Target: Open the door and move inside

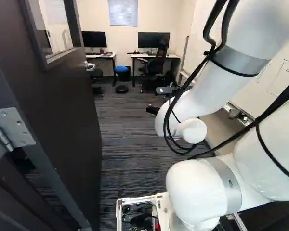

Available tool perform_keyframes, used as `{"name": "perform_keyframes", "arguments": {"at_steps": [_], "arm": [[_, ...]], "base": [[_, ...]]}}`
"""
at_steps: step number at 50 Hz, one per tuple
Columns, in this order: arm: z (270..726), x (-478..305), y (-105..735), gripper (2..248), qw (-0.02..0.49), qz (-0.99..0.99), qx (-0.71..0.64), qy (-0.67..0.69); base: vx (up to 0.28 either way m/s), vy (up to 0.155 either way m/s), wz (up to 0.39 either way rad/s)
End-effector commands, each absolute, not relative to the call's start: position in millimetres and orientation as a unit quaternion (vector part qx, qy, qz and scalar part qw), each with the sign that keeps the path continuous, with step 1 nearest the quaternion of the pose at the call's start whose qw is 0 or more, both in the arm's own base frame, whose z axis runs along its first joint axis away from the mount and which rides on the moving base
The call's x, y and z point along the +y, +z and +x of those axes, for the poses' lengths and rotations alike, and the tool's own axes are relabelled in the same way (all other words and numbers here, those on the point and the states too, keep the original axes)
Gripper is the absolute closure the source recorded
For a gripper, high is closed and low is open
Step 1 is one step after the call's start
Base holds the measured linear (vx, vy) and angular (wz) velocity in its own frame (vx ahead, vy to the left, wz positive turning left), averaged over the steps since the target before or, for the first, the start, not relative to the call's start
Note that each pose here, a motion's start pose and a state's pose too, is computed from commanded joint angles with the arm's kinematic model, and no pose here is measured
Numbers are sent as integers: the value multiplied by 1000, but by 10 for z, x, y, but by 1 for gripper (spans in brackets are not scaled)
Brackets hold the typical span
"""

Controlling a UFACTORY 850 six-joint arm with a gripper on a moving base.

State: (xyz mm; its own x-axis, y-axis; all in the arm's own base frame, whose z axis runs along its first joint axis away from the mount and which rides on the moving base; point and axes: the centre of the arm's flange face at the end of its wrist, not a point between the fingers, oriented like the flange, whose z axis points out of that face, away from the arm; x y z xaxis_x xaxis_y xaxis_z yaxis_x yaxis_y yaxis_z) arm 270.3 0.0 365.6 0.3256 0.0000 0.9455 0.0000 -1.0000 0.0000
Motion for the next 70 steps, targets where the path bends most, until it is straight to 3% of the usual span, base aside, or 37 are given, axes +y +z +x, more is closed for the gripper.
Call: {"name": "perform_keyframes", "arguments": {"at_steps": [70], "arm": [[2703, 0, 3656, 3, 0, 814, 0, 581]], "base": [[168, 3, -3]]}}
